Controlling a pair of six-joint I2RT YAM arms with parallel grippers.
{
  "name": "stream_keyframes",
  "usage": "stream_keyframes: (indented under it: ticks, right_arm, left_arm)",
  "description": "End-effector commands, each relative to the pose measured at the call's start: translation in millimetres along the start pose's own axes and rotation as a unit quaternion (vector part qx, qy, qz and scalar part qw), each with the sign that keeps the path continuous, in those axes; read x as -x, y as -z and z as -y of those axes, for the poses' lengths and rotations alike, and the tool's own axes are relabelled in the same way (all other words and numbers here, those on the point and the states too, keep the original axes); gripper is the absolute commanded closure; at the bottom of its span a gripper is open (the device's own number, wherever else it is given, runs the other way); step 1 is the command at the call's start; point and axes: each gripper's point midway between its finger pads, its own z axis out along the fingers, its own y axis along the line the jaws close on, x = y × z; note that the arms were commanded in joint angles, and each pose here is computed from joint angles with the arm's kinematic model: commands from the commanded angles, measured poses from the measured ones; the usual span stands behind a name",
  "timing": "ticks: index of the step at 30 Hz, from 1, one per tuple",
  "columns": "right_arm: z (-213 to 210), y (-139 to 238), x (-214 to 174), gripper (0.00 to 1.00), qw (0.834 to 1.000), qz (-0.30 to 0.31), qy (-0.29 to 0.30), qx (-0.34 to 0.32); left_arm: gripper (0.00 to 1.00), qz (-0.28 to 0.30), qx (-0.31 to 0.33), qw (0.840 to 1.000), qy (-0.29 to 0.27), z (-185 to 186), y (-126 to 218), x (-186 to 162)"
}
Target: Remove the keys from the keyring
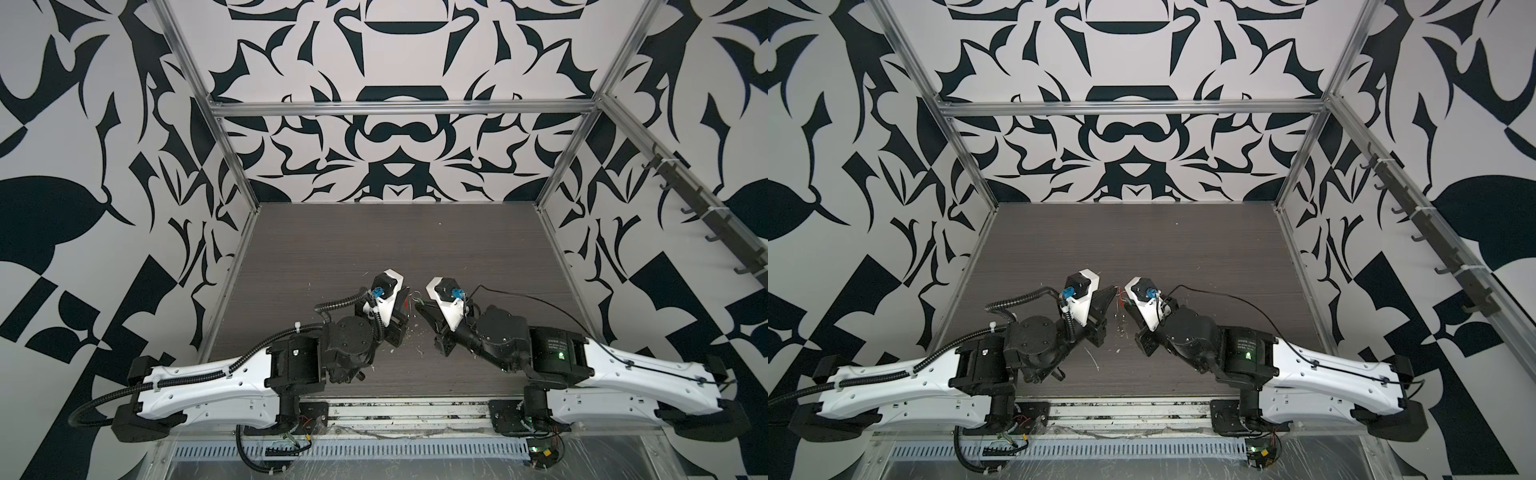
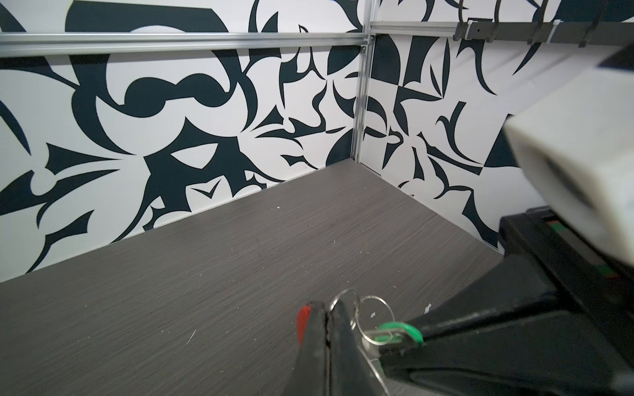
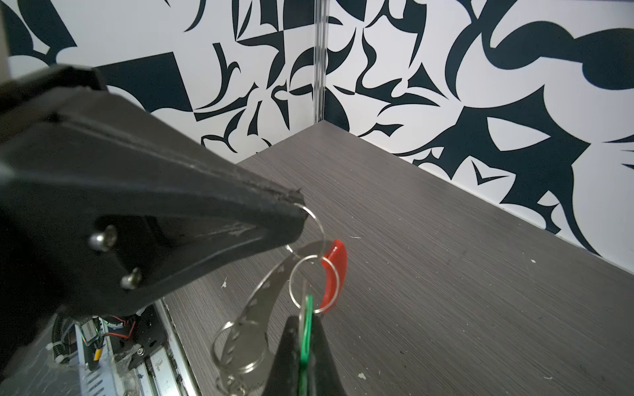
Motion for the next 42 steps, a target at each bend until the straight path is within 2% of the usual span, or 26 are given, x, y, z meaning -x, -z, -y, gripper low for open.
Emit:
stream_keyframes:
  ticks: [1, 15, 24, 29, 36, 42]
  right_arm:
    - [-15.0, 10.1, -44.3, 1.00, 0.996, -0.071, 0.013, 0.048]
    - [-40.6, -0.5, -52.4, 1.00, 0.989, -0.059, -0.040, 0.131]
    - [-43.5, -22.4, -62.2, 1.00, 0.973, -0.070, -0.109, 0.189]
    - [-40.4, -25.3, -57.8, 1.00, 0.967, -0.070, -0.130, 0.210]
    - [-37.6, -12.2, -40.3, 1.00, 0.970, -0.062, -0.108, 0.209]
    - [-40.9, -2.3, -35.5, 0.74, 0.968, -0.080, -0.089, 0.219]
  left_arm:
    - [1.00, 0.090, 0.170, 0.979, 0.070, -78.3, 22.5, 47.0]
    - [1.00, 0.150, 0.074, 0.980, 0.103, -60.2, 30.7, 57.8]
    - [1.00, 0.195, -0.038, 0.974, 0.110, -32.5, 41.5, 64.2]
    - [1.00, 0.191, -0.104, 0.971, 0.096, -13.6, 48.4, 59.3]
    - [1.00, 0.154, -0.135, 0.976, 0.073, -2.0, 47.5, 42.1]
    - [1.00, 0.150, -0.168, 0.973, 0.058, 6.5, 52.8, 33.4]
